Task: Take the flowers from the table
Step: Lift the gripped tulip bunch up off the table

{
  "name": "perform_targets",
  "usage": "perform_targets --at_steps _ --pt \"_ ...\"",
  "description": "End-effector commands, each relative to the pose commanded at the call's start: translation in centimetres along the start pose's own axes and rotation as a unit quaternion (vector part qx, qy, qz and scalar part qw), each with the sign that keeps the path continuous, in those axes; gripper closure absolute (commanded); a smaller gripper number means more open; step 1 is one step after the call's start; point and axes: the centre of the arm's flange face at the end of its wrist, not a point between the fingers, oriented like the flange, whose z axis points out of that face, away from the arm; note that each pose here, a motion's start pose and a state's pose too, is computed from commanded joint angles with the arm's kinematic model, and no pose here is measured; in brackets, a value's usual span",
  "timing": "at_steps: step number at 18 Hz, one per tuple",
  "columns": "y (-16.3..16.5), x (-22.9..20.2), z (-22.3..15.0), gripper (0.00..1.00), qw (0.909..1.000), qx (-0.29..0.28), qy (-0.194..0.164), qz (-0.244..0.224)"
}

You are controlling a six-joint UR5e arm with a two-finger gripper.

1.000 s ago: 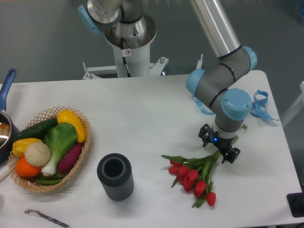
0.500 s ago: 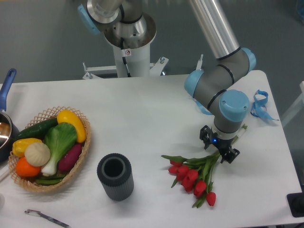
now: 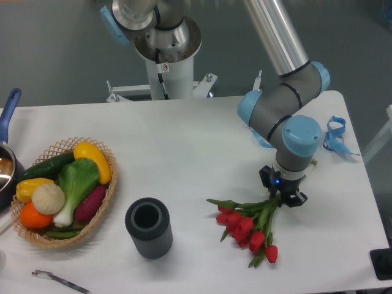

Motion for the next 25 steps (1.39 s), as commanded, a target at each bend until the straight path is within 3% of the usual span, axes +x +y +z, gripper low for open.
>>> perform_targets --at_steps 9,12,14,17,19,25 --pt "-0.7 -0.8 -2.8 0.76 0.9994 0.023 -0.024 -0.005" --pt "-1.3 -1.5 -6.2 0.76 0.9950 0.086 -0.044 -0.022" --pt "-0.2 -2.0 -8.8 0.76 0.9871 0.145 -0.057 -0.036" --pt "-0.5 -2.4 -12.1 0.76 0.9707 0.221 -0.068 -0.064" --pt "-1.6 -2.4 -15.4 0.76 0.9538 0.280 -0.074 -0.080" --pt "-5.2 0.0 -24.0 0.76 0.8838 0.455 -0.043 -0.100"
